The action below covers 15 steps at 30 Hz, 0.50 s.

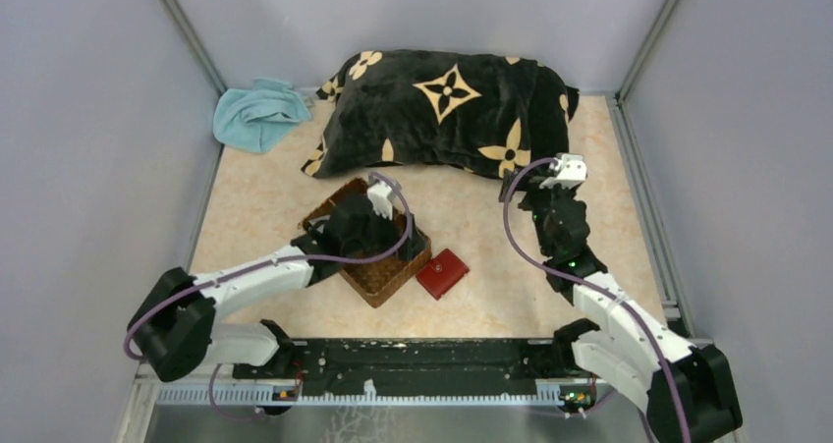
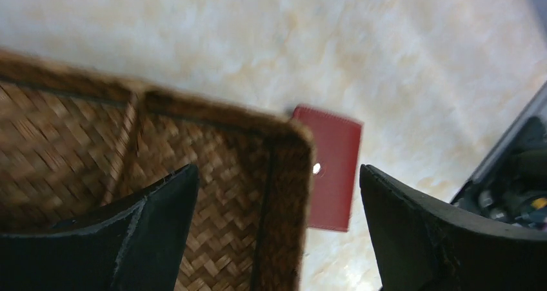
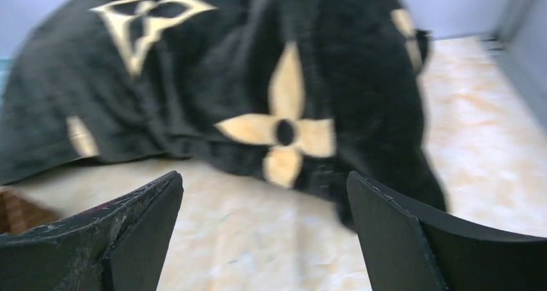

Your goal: Take the credit cards out of the card holder

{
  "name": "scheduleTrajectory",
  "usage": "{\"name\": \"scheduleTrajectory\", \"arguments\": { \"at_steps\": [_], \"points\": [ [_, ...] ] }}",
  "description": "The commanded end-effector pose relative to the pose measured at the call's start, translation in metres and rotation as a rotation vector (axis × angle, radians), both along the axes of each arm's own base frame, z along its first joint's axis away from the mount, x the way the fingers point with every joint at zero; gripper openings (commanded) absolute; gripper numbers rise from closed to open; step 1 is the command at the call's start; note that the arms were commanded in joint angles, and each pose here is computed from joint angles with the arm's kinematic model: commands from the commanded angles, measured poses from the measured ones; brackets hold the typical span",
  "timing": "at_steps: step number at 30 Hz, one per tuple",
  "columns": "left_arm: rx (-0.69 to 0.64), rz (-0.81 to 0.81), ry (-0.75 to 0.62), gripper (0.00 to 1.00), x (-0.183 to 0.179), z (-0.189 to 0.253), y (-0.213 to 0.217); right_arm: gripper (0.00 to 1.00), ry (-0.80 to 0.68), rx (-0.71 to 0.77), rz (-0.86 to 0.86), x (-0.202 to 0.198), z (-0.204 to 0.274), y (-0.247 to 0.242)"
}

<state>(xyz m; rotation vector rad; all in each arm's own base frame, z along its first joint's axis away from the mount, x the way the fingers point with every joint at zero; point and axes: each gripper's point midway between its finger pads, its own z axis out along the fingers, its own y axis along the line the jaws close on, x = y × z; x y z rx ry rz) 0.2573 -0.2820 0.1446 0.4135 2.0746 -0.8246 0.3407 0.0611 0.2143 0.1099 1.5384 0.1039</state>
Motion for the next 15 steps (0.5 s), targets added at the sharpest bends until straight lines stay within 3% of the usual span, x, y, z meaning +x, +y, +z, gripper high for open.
{"name": "scheduleTrajectory", "arguments": {
  "at_steps": [1, 4, 9, 13, 15],
  "points": [
    [0.011, 0.070, -0.078, 0.99, 0.006, -0.035, -0.005, 0.99, 0.216, 0.067, 0.174, -0.025, -0.026, 0.055],
    [0.054, 0.058, -0.127, 0.99, 0.010, -0.061, -0.005, 0.94, 0.188, 0.071, 0.283, -0.032, -0.033, 0.086],
    [0.052, 0.086, -0.106, 0.99, 0.026, -0.070, -0.019, 0.58, 0.237, 0.070, 0.281, -0.028, -0.036, 0.098],
    [0.028, 0.039, -0.142, 0.99, 0.026, -0.052, -0.028, 0.35, 0.179, 0.079, 0.300, -0.036, -0.044, 0.102],
    [0.026, 0.031, -0.200, 0.99, 0.023, -0.046, -0.021, 0.34, 0.183, 0.075, 0.294, -0.038, -0.058, 0.100]
  ]
}}
